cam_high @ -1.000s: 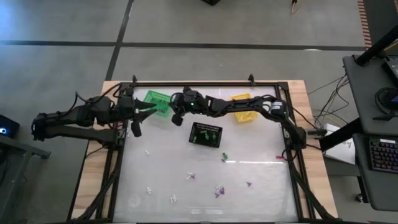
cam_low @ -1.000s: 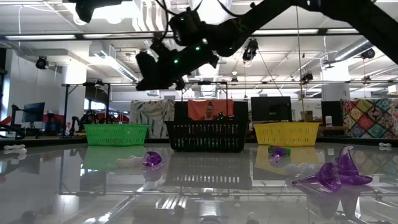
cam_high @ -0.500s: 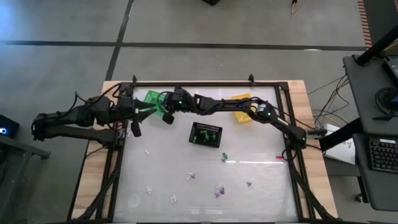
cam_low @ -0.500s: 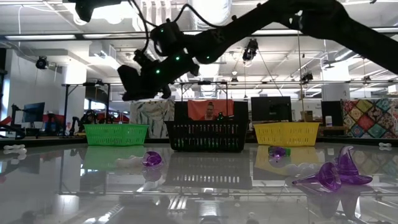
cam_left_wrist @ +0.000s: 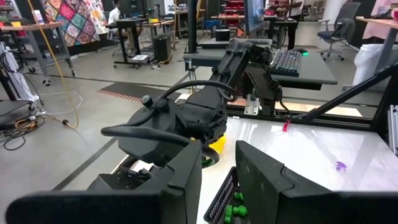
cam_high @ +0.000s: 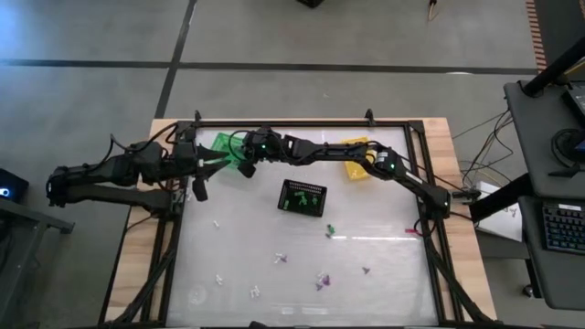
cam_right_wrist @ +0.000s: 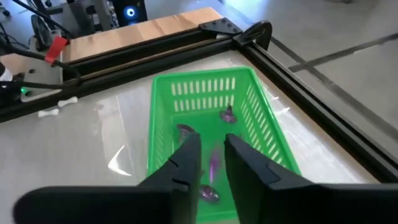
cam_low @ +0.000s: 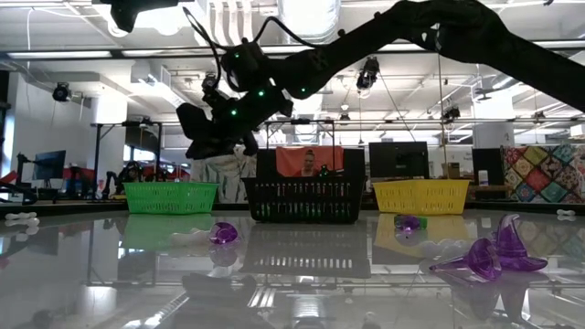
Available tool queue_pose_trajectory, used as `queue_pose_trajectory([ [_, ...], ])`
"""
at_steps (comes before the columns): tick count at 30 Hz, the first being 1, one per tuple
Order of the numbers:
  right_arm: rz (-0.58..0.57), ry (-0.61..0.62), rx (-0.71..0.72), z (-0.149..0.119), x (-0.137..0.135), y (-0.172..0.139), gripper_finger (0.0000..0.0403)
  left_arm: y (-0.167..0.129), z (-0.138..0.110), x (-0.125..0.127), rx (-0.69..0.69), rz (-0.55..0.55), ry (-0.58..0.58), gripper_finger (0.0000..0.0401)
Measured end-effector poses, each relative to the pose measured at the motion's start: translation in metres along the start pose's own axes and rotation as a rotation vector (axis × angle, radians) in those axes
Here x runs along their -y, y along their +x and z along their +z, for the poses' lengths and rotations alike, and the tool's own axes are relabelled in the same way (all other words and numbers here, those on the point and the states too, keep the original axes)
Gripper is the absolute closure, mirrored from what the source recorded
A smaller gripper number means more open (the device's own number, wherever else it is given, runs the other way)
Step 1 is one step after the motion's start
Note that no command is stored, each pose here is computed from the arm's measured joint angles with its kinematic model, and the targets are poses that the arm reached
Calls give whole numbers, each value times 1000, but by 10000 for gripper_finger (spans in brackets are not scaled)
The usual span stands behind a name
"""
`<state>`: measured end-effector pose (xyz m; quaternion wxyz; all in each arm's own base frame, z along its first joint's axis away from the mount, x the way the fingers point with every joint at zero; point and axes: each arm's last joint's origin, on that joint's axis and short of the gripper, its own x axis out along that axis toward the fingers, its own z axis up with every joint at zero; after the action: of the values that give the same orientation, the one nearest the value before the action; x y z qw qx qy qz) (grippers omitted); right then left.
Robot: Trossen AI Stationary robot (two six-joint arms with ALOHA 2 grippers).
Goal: Sort Halloween decoration
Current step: Put the purple witch hat toy into the green bin, then put the white bone toy into the yellow bin
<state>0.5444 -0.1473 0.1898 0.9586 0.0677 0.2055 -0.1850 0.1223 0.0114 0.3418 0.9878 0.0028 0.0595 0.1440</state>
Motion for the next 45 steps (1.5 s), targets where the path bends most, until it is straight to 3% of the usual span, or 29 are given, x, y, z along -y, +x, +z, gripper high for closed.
queue_pose_trajectory([
  [9,37,-10,-33,4,-1,-6,276,1,0,0,-3,0,-4,320],
  [18,81,-88,-216,24,-26,-54,281,5,-16,1,-164,10,-105,320],
  [24,119,-134,-288,30,-51,-97,300,24,-34,8,-370,-11,-163,320],
  [32,166,-111,-292,10,-72,-161,315,41,-62,24,-756,-283,-238,320],
  [35,162,-85,-239,4,-79,-186,317,42,-81,30,-992,-334,-205,320],
  [38,153,-75,-196,-4,-84,-205,314,43,-99,35,-1218,-310,-163,320],
  [45,140,-77,-105,-12,-90,-234,312,60,-130,57,-1457,-331,-19,321],
])
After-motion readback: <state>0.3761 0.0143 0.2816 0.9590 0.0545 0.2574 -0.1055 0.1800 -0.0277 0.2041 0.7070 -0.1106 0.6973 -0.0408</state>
